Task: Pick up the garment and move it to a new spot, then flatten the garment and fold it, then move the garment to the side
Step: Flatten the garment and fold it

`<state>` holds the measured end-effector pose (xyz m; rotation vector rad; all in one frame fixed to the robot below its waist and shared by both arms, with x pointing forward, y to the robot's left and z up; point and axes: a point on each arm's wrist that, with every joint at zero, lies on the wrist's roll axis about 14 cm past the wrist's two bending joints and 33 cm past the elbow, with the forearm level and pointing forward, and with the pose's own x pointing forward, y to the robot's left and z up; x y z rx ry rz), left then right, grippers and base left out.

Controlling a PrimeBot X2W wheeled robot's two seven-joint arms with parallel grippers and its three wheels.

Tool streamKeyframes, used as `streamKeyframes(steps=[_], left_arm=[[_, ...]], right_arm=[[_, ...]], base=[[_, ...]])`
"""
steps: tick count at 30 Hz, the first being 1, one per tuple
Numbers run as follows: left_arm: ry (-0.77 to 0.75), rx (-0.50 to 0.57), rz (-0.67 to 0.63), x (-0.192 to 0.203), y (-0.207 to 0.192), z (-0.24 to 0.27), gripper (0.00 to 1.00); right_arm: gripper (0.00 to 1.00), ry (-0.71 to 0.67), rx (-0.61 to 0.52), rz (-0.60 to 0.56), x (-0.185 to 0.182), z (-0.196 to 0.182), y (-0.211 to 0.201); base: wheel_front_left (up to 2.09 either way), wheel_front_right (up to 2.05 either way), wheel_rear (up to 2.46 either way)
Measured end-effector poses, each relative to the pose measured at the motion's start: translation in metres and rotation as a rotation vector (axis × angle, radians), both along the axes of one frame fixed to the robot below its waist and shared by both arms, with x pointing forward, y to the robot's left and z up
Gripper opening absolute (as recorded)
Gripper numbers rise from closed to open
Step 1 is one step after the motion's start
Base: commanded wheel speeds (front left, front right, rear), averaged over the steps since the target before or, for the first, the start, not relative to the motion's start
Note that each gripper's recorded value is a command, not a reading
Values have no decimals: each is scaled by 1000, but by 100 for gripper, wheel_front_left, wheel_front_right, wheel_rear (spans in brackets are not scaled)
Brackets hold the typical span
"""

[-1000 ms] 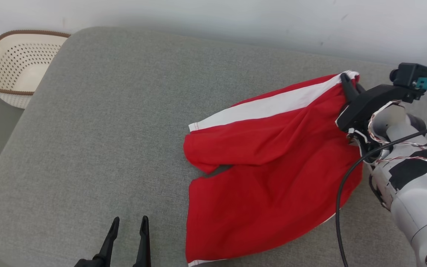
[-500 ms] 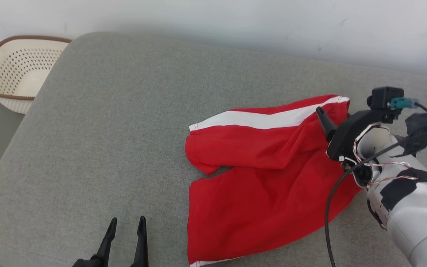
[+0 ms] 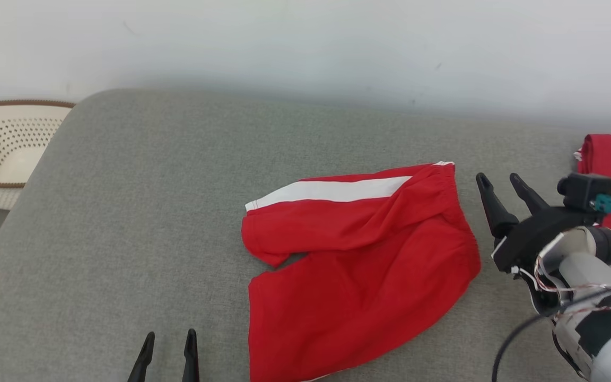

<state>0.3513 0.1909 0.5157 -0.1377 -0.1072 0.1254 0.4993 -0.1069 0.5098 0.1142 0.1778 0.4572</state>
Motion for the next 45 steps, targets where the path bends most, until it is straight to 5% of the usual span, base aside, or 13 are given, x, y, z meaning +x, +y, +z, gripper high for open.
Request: streamKeyframes(steps=[16, 31, 45], left_arm=[[-23, 3, -32, -1, -10, 7, 100], [1, -4, -75, -3, -23, -1, 100], [34, 18, -408, 13, -115, -15, 100]], right_arm=[[100, -168, 11, -39, -66, 5, -28], [100, -173, -5, -72, -109, -16, -20], [100, -189, 9, -91, -111, -12, -21]], base=[[0, 0, 0], [0, 0, 0], [0, 0, 0]])
